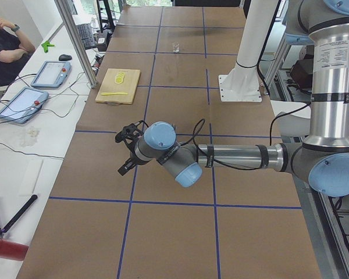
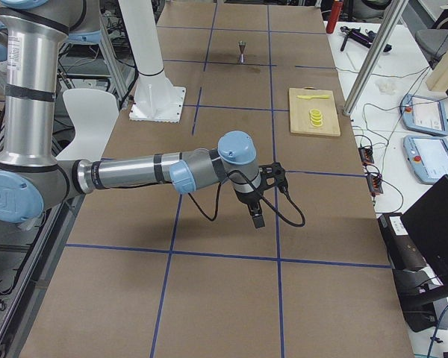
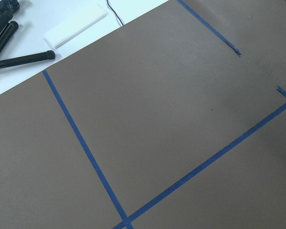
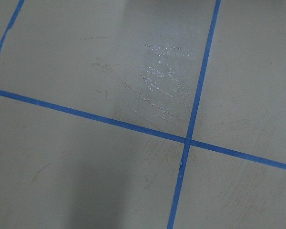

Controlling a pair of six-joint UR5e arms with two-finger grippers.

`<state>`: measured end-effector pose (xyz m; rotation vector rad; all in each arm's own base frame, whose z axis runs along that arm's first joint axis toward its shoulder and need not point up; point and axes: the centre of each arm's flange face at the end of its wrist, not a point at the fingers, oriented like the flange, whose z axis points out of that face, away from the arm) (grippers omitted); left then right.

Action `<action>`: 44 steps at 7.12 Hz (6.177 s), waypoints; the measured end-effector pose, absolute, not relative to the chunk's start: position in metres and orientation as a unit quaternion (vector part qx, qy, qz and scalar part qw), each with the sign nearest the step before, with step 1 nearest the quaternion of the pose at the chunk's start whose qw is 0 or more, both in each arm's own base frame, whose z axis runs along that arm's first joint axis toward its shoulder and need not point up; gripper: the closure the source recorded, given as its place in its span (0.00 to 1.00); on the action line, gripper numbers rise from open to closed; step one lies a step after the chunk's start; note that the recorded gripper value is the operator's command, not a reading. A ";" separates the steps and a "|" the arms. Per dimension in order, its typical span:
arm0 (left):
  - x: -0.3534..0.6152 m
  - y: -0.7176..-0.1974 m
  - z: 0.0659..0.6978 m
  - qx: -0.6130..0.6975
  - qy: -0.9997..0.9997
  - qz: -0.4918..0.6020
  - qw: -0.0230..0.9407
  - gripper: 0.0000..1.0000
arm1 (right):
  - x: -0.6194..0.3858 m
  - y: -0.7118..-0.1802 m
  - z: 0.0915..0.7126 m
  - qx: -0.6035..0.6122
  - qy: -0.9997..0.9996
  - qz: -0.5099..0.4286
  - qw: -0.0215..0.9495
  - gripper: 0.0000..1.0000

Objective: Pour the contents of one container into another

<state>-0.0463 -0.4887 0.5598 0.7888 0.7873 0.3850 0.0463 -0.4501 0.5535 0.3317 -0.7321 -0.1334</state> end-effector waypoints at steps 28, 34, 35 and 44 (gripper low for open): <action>0.361 -0.291 0.547 0.513 0.424 -0.109 0.739 0.03 | 0.041 -0.447 0.550 0.163 -0.364 -0.040 0.916 0.00; 0.365 -0.293 0.563 0.512 0.416 -0.105 0.744 0.63 | 0.042 -0.448 0.549 0.164 -0.364 -0.040 0.916 0.00; 0.365 -0.293 0.562 0.512 0.417 -0.106 0.744 0.63 | 0.042 -0.448 0.549 0.164 -0.364 -0.040 0.916 0.00; 0.358 -0.293 0.557 0.514 0.430 -0.111 0.734 1.00 | 0.041 -0.449 0.549 0.164 -0.364 -0.040 0.916 0.00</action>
